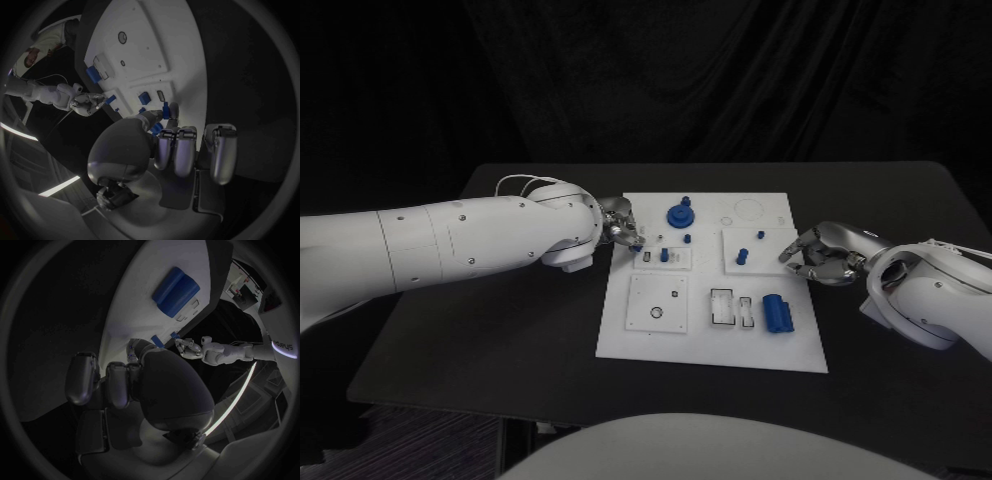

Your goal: Assemble the parts on the task board

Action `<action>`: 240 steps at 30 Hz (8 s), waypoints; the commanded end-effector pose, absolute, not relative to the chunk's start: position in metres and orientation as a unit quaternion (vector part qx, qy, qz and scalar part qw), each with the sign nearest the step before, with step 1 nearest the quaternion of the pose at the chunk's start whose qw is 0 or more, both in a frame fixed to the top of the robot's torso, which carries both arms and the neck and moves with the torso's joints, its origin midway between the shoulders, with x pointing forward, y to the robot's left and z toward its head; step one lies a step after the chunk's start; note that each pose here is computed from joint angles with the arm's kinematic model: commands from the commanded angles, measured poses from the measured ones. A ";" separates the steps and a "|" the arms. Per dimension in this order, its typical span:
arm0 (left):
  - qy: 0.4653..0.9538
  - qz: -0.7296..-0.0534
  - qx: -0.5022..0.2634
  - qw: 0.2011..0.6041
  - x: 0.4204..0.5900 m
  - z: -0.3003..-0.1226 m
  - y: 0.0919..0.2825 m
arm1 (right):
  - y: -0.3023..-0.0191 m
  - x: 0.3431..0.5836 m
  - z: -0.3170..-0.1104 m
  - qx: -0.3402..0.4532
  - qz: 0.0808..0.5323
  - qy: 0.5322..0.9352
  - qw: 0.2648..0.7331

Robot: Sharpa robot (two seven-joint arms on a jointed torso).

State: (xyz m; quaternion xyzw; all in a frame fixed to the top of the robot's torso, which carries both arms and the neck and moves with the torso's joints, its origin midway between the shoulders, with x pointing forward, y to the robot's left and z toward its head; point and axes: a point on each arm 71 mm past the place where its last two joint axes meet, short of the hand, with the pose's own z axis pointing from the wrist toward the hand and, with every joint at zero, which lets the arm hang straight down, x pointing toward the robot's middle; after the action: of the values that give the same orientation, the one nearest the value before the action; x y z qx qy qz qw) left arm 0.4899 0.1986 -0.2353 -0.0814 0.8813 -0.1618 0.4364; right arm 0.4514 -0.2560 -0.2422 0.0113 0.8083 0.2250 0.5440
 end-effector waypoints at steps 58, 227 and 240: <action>0.887 -0.179 -0.087 0.418 0.476 -0.260 0.188 | -0.259 0.450 -0.243 0.016 0.221 0.806 0.549; 0.929 -0.156 -0.108 0.318 0.485 -0.294 0.204 | -0.259 0.450 -0.244 0.015 0.218 0.811 0.543; 0.924 -0.153 -0.100 0.336 0.487 -0.293 0.211 | -0.259 0.450 -0.244 0.015 0.218 0.810 0.543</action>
State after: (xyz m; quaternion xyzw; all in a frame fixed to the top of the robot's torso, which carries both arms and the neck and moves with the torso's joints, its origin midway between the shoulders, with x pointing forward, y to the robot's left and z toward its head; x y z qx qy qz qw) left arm 0.5013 0.2121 -0.2684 -0.1230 0.9045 -0.1817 0.3657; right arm 0.4509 -0.2586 -0.2426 0.0136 0.8073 0.2233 0.5460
